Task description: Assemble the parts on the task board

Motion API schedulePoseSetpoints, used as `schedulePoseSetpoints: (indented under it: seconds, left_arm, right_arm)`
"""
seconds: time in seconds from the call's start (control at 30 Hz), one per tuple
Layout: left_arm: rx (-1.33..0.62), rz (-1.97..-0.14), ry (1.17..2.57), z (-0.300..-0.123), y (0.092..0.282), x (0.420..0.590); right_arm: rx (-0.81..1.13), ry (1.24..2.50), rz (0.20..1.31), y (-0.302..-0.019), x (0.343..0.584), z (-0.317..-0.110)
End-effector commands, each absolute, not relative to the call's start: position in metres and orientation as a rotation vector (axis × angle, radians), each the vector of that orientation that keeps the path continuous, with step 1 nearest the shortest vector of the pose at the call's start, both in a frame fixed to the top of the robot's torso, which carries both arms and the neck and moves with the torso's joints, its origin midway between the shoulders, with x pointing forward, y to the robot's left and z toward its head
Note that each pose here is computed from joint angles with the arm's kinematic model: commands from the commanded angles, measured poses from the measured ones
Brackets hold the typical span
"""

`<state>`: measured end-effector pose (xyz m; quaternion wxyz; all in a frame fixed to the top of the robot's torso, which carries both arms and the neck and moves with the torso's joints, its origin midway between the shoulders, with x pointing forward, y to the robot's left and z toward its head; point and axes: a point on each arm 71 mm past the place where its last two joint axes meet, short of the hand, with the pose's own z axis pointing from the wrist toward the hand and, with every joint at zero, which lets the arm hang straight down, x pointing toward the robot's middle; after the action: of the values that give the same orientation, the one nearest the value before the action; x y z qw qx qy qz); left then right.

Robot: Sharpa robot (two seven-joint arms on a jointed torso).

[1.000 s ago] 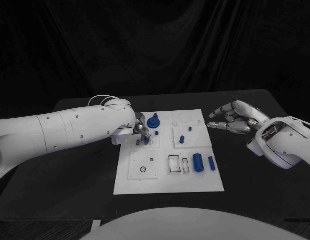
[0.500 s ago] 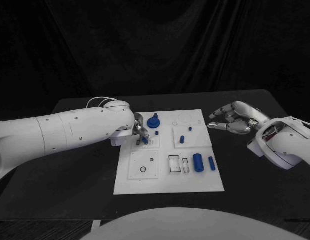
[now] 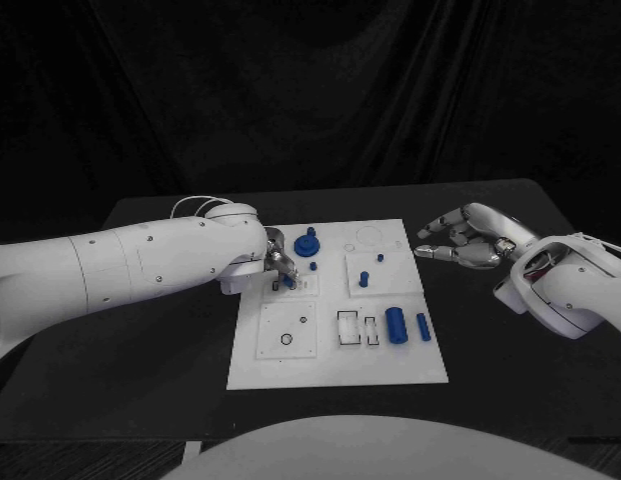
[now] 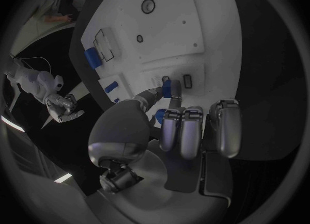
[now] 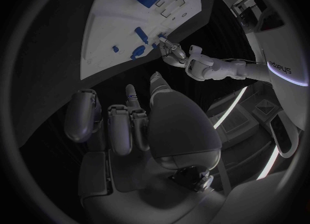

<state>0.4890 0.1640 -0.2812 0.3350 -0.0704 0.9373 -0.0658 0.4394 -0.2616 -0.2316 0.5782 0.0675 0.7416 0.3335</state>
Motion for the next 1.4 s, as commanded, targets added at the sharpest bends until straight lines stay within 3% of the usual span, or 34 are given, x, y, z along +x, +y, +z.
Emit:
schedulePoseSetpoints:
  seconds: [0.03,1.4]
  left_arm:
    - [-0.187,-0.174,2.447,-0.2831,0.1629,0.4868]
    - [-0.189,-0.197,2.442,-0.2869,0.1592,0.4852]
  right_arm:
    - [0.159,1.751,0.77,-0.2613,0.4391,-0.2338]
    - [0.161,1.765,0.766,-0.2615,0.439,-0.2361]
